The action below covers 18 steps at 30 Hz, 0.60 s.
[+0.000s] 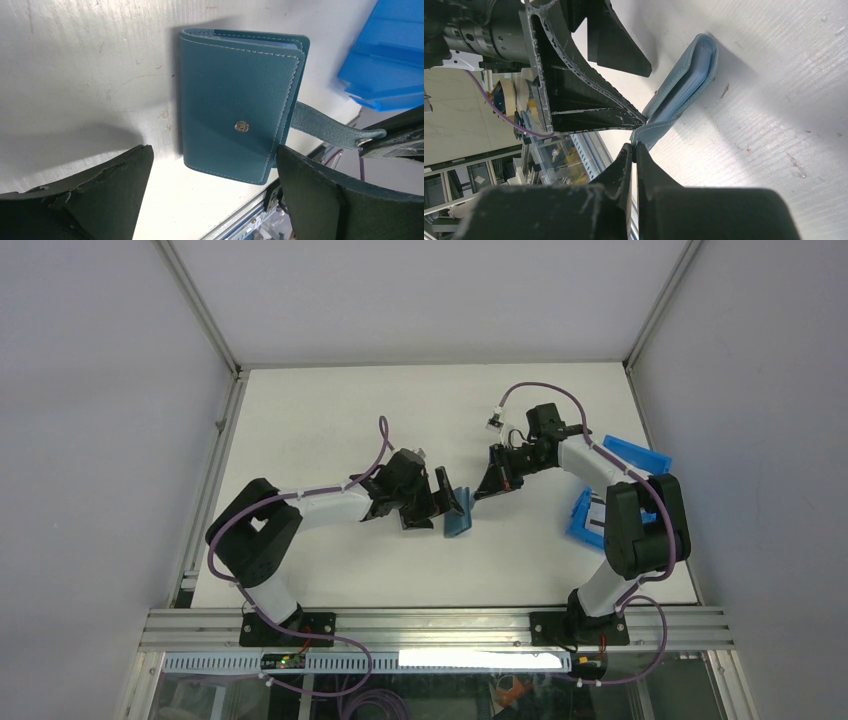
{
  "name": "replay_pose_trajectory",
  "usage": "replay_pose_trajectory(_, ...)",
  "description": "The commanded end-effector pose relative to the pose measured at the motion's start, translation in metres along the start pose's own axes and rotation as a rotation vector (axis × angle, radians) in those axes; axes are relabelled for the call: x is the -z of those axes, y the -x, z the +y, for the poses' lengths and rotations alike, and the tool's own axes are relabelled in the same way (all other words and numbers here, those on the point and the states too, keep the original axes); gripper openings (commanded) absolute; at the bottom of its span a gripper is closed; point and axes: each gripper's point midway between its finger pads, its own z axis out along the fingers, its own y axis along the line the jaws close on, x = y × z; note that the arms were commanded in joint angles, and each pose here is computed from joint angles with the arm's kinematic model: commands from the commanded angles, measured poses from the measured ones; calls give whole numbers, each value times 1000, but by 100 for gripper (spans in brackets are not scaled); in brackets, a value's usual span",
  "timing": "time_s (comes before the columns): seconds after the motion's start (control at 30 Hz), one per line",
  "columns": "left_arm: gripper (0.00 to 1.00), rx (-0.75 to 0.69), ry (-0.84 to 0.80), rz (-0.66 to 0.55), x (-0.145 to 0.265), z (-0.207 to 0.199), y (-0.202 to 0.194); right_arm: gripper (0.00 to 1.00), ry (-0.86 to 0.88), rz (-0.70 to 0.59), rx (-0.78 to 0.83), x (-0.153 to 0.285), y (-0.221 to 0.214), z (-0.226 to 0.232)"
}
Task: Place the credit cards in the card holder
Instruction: Open the card holder at the center of the board.
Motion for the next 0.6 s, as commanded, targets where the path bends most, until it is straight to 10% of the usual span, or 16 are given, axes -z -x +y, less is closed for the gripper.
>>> replay_pose_trajectory(0.0, 97, -59, 9, -54, 13, -26, 14, 0, 34, -50, 59, 7, 12, 16)
replay_pose_trajectory(0.57, 42, -77, 202, -28, 17, 7, 5, 0, -135, -48, 91, 16, 10, -10)
